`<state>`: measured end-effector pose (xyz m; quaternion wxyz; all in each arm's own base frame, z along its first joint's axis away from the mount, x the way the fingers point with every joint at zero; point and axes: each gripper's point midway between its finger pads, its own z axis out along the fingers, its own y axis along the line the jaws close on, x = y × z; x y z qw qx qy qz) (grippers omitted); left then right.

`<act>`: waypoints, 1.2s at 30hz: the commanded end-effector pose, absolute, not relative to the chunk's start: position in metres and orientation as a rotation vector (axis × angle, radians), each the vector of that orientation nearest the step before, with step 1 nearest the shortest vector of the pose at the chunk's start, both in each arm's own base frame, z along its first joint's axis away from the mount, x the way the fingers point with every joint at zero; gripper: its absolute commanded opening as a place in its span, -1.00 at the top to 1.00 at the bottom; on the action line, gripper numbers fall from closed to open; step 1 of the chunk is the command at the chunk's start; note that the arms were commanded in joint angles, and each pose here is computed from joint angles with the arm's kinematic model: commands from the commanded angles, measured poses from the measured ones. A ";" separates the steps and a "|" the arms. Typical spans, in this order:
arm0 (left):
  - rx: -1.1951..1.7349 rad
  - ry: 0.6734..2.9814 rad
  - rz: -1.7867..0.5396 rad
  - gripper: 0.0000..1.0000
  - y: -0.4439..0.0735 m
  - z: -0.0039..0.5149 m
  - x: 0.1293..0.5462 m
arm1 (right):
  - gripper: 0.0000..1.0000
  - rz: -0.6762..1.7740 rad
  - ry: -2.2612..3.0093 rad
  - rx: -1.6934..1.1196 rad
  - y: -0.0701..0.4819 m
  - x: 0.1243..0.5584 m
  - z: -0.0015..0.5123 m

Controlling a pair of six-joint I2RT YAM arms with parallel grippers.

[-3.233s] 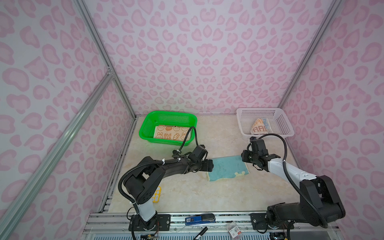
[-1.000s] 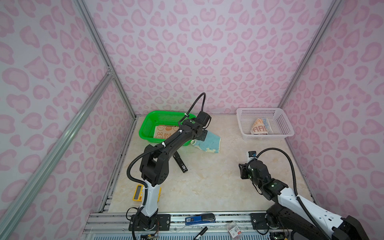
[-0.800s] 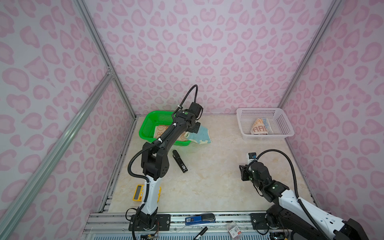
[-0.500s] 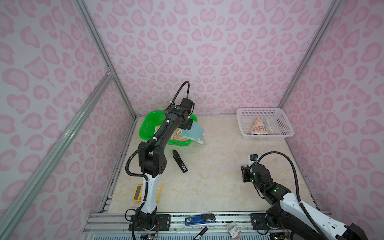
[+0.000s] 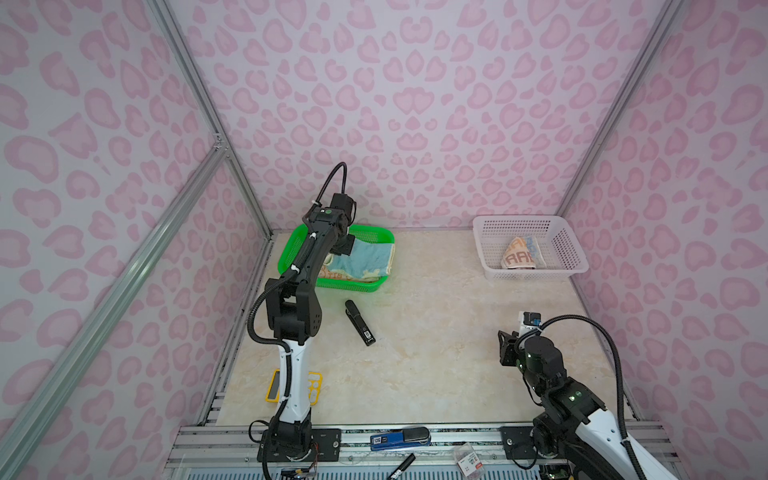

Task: Fold and stack the towels
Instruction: 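Lower the teal towel into the green basket with the left gripper, then open the left gripper over the basket while the right gripper moves to the white basket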

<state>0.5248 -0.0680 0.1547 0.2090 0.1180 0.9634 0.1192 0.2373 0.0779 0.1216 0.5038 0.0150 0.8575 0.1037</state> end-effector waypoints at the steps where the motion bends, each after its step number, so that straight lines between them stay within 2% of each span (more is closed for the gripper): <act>1: 0.331 2.651 0.413 0.94 -0.054 0.152 0.537 | 0.17 0.246 2.112 0.038 0.075 0.231 0.115; 7: 0.340 2.655 0.532 0.94 -0.034 0.139 0.545 | 0.18 0.264 2.131 0.018 0.082 0.235 0.118; 8: 0.334 2.652 0.553 0.76 -0.032 0.138 0.546 | 0.17 0.272 2.136 0.010 0.084 0.237 0.118; 10: 0.325 2.650 0.596 0.02 -0.027 0.134 0.548 | 0.17 0.282 2.148 -0.002 0.089 0.240 0.117; 11: 0.317 2.646 0.623 -0.27 -0.024 0.133 0.548 | 0.16 0.292 2.152 -0.010 0.092 0.242 0.118; 14: 0.294 2.629 0.681 -0.87 -0.017 0.135 0.550 | 0.15 0.304 2.174 -0.031 0.099 0.247 0.118; 15: 0.289 2.622 0.687 -1.00 -0.016 0.137 0.550 | 0.14 0.306 2.182 -0.038 0.102 0.249 0.118; 22: 0.213 2.550 0.591 -0.96 -0.023 0.168 0.547 | 0.09 0.317 2.234 -0.086 0.116 0.261 0.115; 32: 0.113 2.353 0.110 -0.96 -0.068 0.229 0.515 | 0.03 0.322 2.319 -0.200 0.141 0.283 0.110; 36: 0.100 2.312 0.052 -0.96 -0.073 0.238 0.500 | 0.02 0.326 2.340 -0.245 0.150 0.291 0.109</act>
